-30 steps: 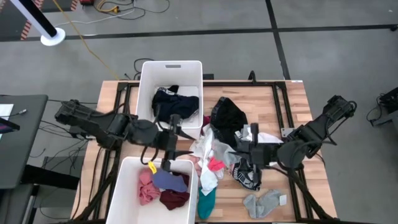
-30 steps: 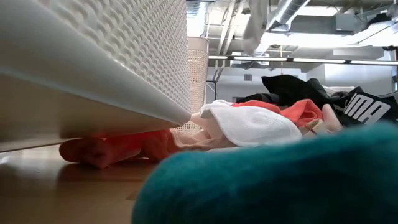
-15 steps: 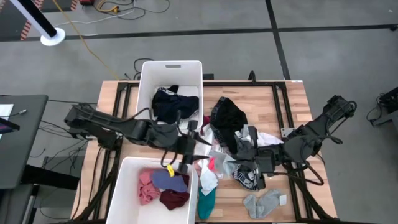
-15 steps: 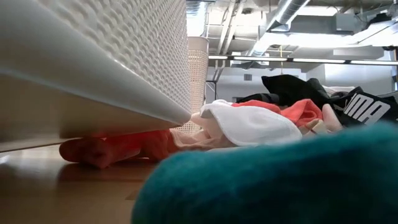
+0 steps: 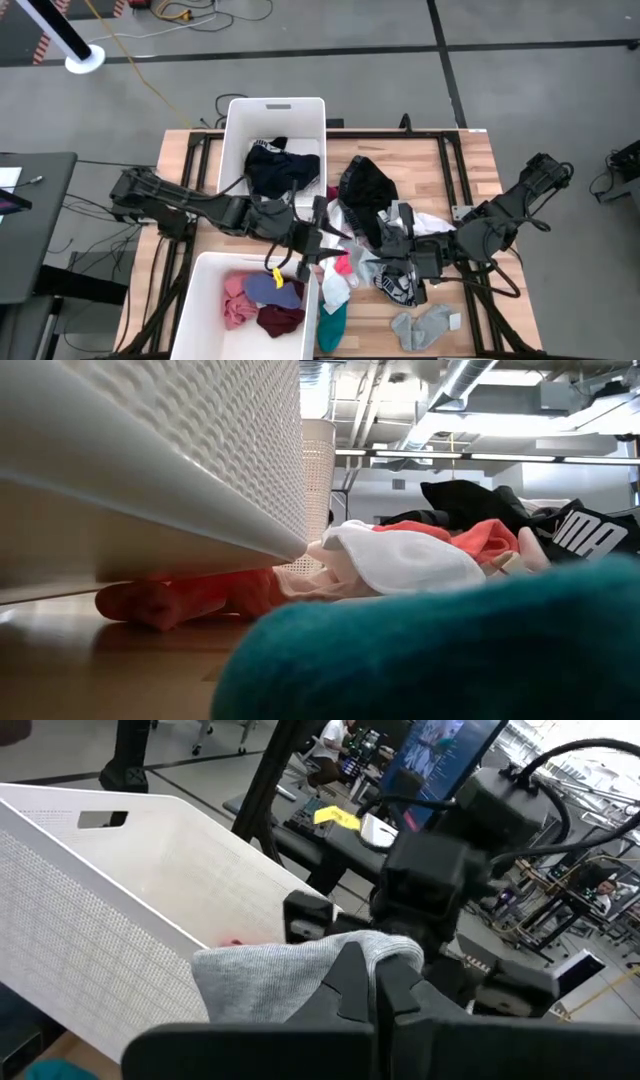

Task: Sort clothes
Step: Put the gray sock into the top white laundry bin

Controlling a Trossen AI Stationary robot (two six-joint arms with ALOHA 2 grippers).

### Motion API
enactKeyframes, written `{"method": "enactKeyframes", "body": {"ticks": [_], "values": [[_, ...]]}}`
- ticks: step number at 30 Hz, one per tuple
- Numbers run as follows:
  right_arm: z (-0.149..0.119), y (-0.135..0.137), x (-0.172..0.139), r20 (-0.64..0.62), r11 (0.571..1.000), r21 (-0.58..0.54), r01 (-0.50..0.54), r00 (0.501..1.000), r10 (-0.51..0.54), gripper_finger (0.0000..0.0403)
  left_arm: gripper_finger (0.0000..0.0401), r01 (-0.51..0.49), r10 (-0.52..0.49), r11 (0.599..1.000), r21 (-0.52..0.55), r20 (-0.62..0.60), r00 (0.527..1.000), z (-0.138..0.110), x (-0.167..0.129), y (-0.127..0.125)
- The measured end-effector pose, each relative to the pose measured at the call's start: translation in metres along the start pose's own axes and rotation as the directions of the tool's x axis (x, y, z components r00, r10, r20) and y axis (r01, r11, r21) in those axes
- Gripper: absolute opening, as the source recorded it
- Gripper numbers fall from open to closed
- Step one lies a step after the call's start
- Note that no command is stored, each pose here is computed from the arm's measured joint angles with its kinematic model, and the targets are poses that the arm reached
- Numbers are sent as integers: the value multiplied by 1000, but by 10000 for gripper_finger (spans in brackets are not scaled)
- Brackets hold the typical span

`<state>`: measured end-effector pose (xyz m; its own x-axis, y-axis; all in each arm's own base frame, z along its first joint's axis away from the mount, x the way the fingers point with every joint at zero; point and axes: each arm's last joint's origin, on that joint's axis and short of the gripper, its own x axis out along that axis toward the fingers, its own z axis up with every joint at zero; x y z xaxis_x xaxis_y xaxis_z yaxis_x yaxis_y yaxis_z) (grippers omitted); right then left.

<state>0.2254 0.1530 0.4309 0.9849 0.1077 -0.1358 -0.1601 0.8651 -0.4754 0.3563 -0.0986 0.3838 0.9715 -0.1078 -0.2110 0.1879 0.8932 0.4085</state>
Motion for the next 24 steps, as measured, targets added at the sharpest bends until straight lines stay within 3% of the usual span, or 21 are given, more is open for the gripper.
{"method": "enactKeyframes", "body": {"ticks": [5,7,17,24], "values": [[0,0,0,-4,1000,20,-2,1000,2,0,32,32,-32,999,27,1,999,-3,5,-1],[-2,1,0,-16,1000,23,-7,1000,7,1,10,47,-47,998,31,11,999,-3,4,-2],[-14,6,-1,-130,995,95,-40,990,52,12,2,77,-76,995,60,-14,997,18,-7,1],[-26,11,-5,-245,980,198,-35,966,84,33,1,5,2,994,105,-63,998,53,-32,19]]}}
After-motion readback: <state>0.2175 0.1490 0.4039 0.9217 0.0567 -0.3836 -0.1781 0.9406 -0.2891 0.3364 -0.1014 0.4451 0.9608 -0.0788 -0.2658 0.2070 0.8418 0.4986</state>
